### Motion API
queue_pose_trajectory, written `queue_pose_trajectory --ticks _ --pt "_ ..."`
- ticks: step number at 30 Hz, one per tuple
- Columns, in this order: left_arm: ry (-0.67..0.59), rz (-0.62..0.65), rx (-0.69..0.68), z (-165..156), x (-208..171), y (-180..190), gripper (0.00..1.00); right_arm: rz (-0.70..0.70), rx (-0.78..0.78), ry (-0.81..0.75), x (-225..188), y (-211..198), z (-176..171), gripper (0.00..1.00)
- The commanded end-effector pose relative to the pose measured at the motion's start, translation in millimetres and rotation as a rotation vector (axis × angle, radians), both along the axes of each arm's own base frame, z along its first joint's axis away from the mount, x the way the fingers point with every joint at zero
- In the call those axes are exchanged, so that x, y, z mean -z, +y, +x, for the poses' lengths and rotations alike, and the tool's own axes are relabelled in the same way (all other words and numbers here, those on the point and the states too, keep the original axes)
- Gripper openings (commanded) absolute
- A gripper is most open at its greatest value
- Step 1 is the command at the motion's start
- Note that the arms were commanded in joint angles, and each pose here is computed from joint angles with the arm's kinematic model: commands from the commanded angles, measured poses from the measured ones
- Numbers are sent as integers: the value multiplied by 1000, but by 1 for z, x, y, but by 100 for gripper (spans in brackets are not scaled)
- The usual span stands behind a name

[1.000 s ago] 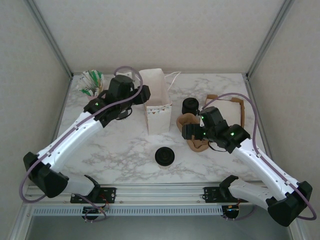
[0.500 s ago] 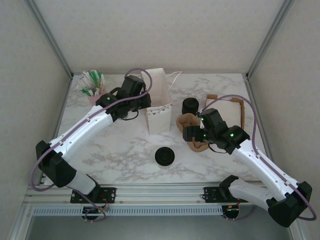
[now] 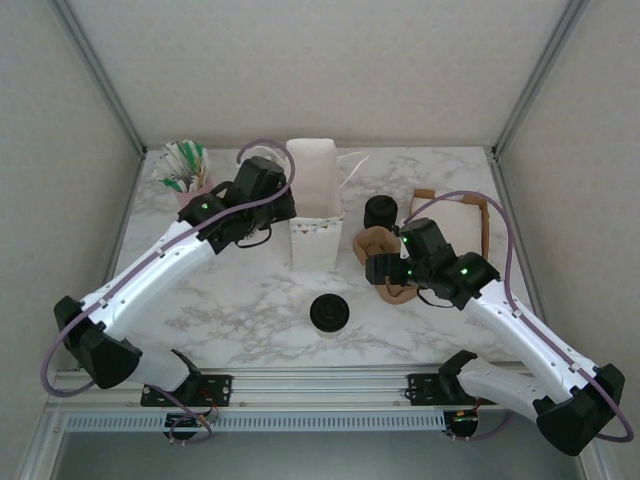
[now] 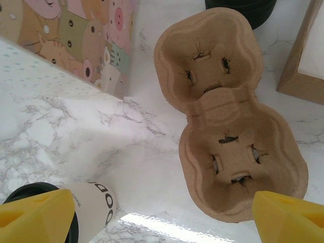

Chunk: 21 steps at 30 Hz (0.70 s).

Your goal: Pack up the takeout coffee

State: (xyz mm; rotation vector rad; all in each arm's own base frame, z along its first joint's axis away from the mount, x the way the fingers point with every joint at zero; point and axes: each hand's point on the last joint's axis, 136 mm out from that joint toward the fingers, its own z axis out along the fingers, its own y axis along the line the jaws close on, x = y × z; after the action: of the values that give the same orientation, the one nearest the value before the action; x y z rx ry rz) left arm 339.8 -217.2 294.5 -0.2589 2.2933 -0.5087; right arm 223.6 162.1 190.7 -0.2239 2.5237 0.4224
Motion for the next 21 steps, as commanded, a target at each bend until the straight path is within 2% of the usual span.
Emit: queue_pose_trajectory --ticks 1,17,19,21 --pt "-11 11 -63 -8 -1 14 1 -4 -14 15 3 0 -3 91" --pt "29 -43 -104 -39 8 18 3 -6 -21 47 10 6 0 90" --pt "31 -54 -102 -41 10 17 7 -15 -17 55 12 6 2 90" --pt "29 -66 -84 -43 11 14 17 -35 -11 69 14 5 4 90"
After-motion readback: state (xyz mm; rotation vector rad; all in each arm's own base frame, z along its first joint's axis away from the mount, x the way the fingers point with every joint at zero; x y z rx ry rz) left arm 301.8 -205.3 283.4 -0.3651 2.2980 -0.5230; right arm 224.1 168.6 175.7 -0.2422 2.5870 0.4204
